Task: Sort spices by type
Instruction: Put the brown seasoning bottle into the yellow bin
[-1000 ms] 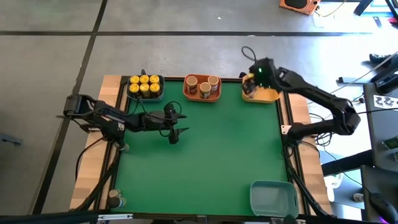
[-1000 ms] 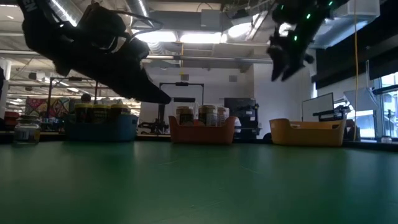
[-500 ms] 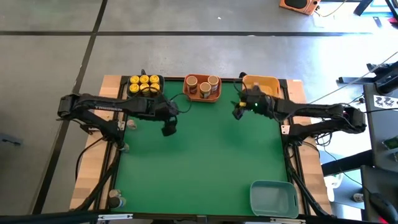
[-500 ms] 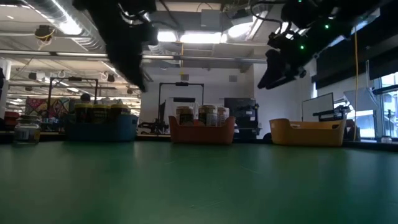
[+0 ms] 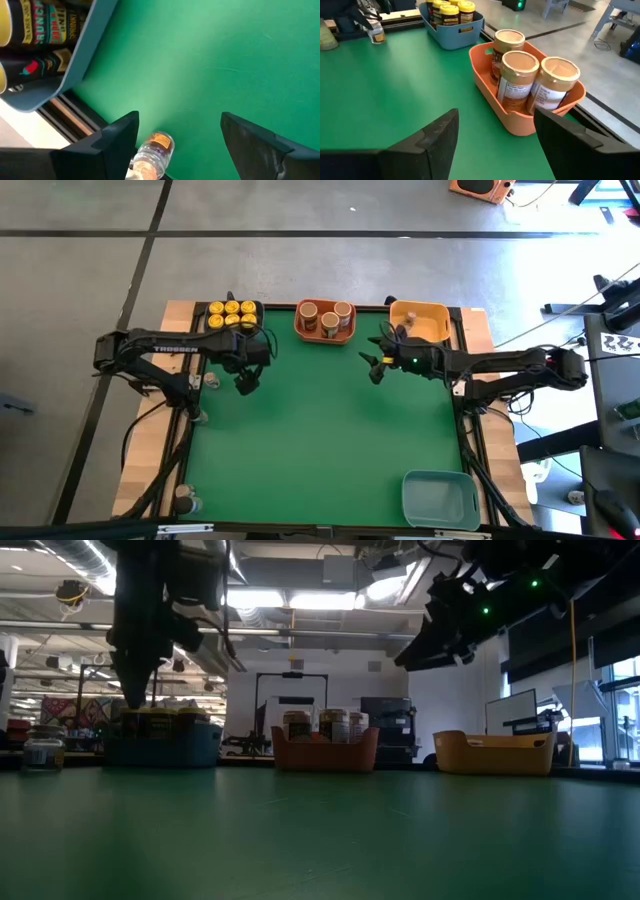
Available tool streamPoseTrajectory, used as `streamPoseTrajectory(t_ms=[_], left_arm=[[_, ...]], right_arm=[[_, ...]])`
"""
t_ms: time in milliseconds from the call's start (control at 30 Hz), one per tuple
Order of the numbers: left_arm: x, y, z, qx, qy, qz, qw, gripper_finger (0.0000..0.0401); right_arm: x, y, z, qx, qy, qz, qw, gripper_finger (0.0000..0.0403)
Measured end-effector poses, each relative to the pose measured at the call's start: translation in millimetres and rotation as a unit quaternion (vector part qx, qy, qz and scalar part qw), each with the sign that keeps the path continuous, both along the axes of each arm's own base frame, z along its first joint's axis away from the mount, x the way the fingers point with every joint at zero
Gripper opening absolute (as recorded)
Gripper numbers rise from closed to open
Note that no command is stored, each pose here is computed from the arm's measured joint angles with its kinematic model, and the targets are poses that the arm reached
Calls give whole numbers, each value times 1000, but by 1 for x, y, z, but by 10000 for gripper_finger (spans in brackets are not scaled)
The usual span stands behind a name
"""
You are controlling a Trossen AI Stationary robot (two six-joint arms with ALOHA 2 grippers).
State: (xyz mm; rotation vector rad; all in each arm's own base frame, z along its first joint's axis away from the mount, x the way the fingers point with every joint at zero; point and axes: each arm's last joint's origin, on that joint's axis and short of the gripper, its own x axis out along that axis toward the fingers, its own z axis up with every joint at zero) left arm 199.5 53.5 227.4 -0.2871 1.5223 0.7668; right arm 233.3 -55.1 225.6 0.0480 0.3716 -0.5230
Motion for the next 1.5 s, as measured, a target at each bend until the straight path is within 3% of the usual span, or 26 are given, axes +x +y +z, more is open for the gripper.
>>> streamPoseTrajectory(t_ms=[200, 900, 1200, 1500], left_arm=[[1, 1, 0, -4, 5, -30, 1000, 279], [2, -2, 0, -4, 2, -39, 999, 279], [-9, -19, -1, -30, 61, -36, 997, 279], [-30, -23, -31, -61, 135, -45, 988, 279]], right_arm=[[7, -1, -13, 8, 24, -1, 1000, 257], [18, -3, -28, 15, 41, 12, 999, 257], [19, -2, -27, 20, 33, 33, 999, 257], [19, -2, -25, 19, 26, 33, 999, 257]])
